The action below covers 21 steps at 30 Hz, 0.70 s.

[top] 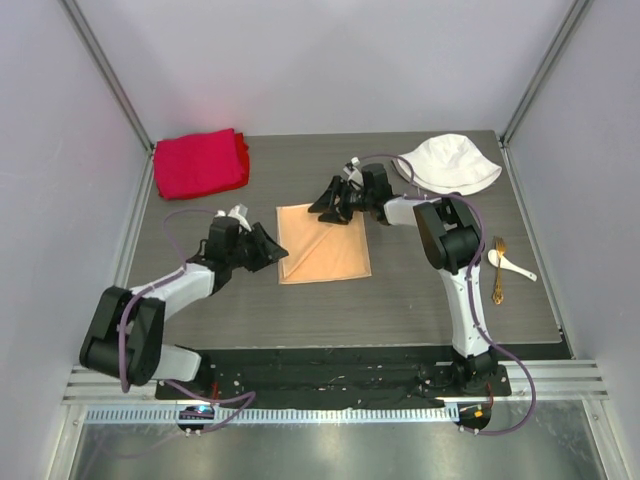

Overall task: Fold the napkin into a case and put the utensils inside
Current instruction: Smooth out the upper triangle-folded napkin at the center of the board.

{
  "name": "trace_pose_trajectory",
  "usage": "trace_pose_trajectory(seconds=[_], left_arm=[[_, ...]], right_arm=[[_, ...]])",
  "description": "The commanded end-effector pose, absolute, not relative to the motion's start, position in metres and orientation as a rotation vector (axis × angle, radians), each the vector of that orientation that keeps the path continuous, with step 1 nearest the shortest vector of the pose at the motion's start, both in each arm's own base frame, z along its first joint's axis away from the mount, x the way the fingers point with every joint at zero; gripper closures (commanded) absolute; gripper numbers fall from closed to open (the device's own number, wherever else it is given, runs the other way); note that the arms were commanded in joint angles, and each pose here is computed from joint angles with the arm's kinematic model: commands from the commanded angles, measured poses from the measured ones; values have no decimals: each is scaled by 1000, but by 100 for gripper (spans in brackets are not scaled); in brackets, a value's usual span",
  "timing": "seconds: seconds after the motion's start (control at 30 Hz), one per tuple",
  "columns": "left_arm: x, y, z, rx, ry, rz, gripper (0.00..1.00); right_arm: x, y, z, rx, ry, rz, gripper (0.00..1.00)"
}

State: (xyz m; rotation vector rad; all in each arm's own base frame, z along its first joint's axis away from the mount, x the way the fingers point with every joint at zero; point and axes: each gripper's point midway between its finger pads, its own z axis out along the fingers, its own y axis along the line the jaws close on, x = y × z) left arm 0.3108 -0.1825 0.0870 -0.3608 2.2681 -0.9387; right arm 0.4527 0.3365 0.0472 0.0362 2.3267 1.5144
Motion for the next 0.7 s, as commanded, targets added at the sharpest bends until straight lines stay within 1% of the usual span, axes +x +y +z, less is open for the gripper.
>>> trace_pose_trajectory(seconds=[0.0,0.17,0.2,0.3,0.4,0.43,0.5,0.53,0.57,0.67], left_arm=[[325,-168,63,-441,2385,-825,56],[390,-161,90,-474,2271,-831,59],[398,-160,83,-480,2283,-831,60],[423,-165,91,-428,2229,-860,60],[443,-182,108,-281,2193,-939,59],[448,-183,94,-277,2235,-928,62],[445,-185,85,-258,2293,-926,70],[438,-187,88,-264,2292,-950,72],[440,-192,102,-230,2211,-992,71],[405,-198,105,-242,2198,-1059,70]], right_arm=[[456,319,54,44,2387,1329,31],[452,313,79,8,2396,1247,27],[452,314,84,-2,2386,1245,25],[441,312,92,-20,2404,1222,22],[428,310,96,-38,2413,1208,22],[423,311,93,-47,2421,1210,22],[420,313,94,-57,2415,1224,22],[419,313,92,-57,2415,1228,22],[419,314,91,-56,2419,1231,24],[415,321,89,-75,2427,1250,29]])
